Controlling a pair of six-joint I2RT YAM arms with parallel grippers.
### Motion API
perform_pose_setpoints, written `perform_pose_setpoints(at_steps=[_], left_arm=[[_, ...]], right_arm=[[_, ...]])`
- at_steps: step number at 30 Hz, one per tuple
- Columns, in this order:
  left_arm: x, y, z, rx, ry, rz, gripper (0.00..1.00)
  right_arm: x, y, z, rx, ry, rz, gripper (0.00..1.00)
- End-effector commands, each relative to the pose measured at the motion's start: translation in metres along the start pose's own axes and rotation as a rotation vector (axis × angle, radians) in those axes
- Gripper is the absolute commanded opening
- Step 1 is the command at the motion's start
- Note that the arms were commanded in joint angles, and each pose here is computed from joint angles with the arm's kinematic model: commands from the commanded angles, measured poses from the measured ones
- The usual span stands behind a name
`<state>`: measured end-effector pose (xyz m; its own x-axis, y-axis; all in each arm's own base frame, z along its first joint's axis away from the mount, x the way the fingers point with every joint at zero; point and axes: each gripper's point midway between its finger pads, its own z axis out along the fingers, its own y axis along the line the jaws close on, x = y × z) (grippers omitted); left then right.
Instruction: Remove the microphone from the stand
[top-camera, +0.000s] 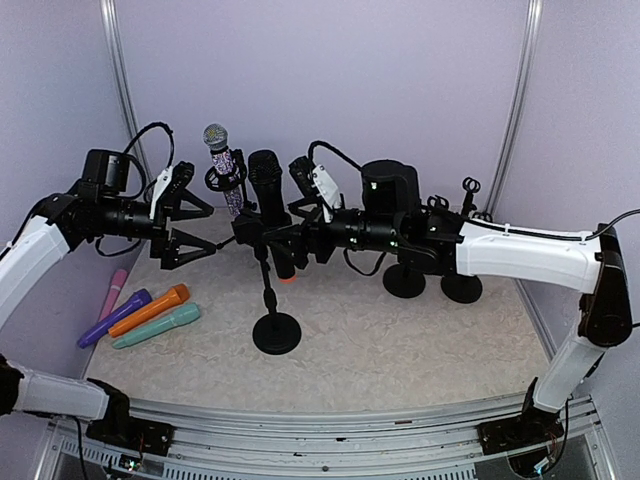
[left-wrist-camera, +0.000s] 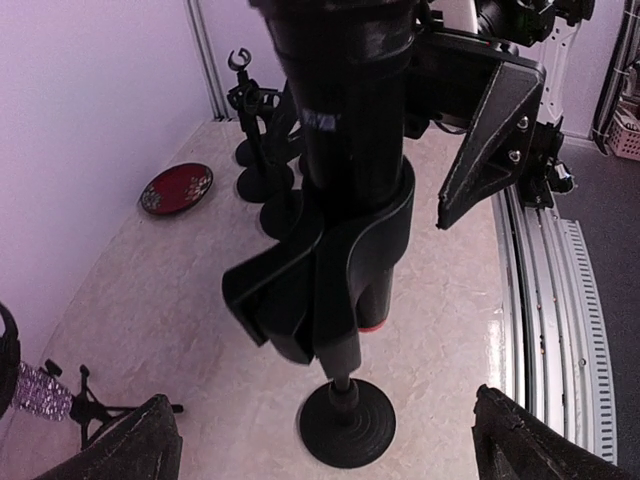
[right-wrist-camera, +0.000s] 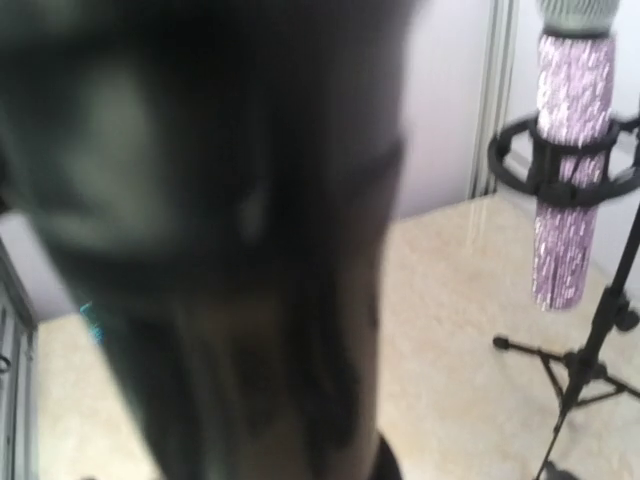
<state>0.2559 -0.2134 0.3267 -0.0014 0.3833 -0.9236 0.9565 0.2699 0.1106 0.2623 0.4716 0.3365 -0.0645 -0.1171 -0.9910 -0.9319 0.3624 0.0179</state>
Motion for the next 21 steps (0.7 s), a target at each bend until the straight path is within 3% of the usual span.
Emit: perform_pose_setpoints(at_steps=[1, 5, 14, 21], left_arm=[[-0.027, -0.005, 0.018, 0.064, -0.033, 0.063, 0.99], [-0.027, -0.009, 0.04, 0.121, 0.004, 0.074, 0.98], [-0.031, -0.015, 0.048, 0.18, 0.004, 0.184, 0.87], [-0.023, -0.016, 0.057, 0.246, 0.032, 0.182, 0.8]], right_arm=[[-0.06, 0.016, -0.018, -0.061, -0.126, -0.027, 0.93], [-0.068, 0.024, -0.005, -0.128, -0.069, -0.041, 0.86], [-0.065, 0.028, 0.005, -0.167, -0.028, -0.032, 0.65], [-0.057, 0.03, 0.01, -0.186, 0.0, -0.033, 0.61]])
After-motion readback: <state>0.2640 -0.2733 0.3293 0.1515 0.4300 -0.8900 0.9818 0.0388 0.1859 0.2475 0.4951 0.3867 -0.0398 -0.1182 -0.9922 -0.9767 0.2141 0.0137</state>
